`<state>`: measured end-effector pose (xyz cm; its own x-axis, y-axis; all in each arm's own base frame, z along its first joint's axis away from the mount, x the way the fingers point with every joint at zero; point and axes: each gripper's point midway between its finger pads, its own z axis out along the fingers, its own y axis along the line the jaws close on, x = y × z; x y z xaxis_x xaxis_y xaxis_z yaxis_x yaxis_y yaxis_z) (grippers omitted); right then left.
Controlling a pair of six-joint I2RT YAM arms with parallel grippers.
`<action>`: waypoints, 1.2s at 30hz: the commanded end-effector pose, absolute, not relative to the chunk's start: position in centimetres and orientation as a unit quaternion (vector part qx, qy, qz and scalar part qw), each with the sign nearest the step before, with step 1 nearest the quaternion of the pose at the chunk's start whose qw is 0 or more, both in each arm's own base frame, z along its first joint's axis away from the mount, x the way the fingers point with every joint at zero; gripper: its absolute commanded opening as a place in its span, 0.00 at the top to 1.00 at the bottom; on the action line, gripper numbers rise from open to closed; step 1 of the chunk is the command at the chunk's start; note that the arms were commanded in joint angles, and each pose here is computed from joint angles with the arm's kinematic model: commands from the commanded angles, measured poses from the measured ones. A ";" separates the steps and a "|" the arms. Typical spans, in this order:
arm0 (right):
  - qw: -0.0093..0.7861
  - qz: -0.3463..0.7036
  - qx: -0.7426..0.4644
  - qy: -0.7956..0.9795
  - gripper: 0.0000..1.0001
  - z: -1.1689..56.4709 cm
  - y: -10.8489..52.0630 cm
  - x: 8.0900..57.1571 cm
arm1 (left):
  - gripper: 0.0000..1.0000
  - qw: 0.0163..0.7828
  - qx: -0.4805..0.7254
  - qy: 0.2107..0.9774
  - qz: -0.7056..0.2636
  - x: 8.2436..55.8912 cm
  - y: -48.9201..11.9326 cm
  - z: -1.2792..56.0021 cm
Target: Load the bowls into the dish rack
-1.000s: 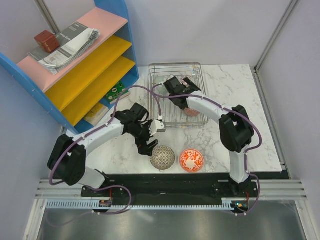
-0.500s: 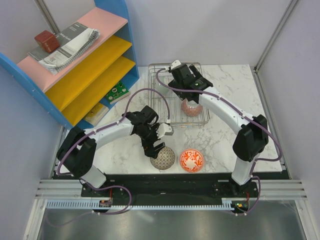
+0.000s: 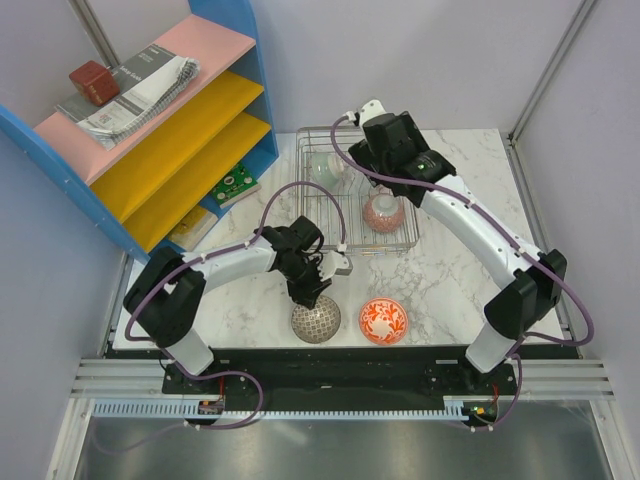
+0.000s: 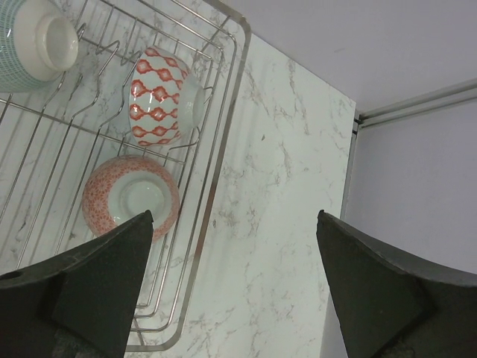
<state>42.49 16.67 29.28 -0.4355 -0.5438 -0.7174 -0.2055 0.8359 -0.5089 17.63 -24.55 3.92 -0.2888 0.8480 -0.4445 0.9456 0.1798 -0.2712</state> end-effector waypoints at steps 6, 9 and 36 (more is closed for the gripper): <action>0.539 -0.158 -0.180 0.808 0.02 35.1 15.1 42.2 | 0.98 0.106 0.592 0.756 -0.260 17.8 -25.2 4.7; 0.547 -0.147 -0.170 0.806 0.02 35.8 15.0 42.3 | 0.98 0.105 0.599 0.748 -0.265 17.4 -25.1 5.1; 0.425 0.357 -0.203 0.807 0.02 34.6 25.0 37.2 | 0.98 0.427 0.571 0.642 -0.283 28.2 -22.7 26.6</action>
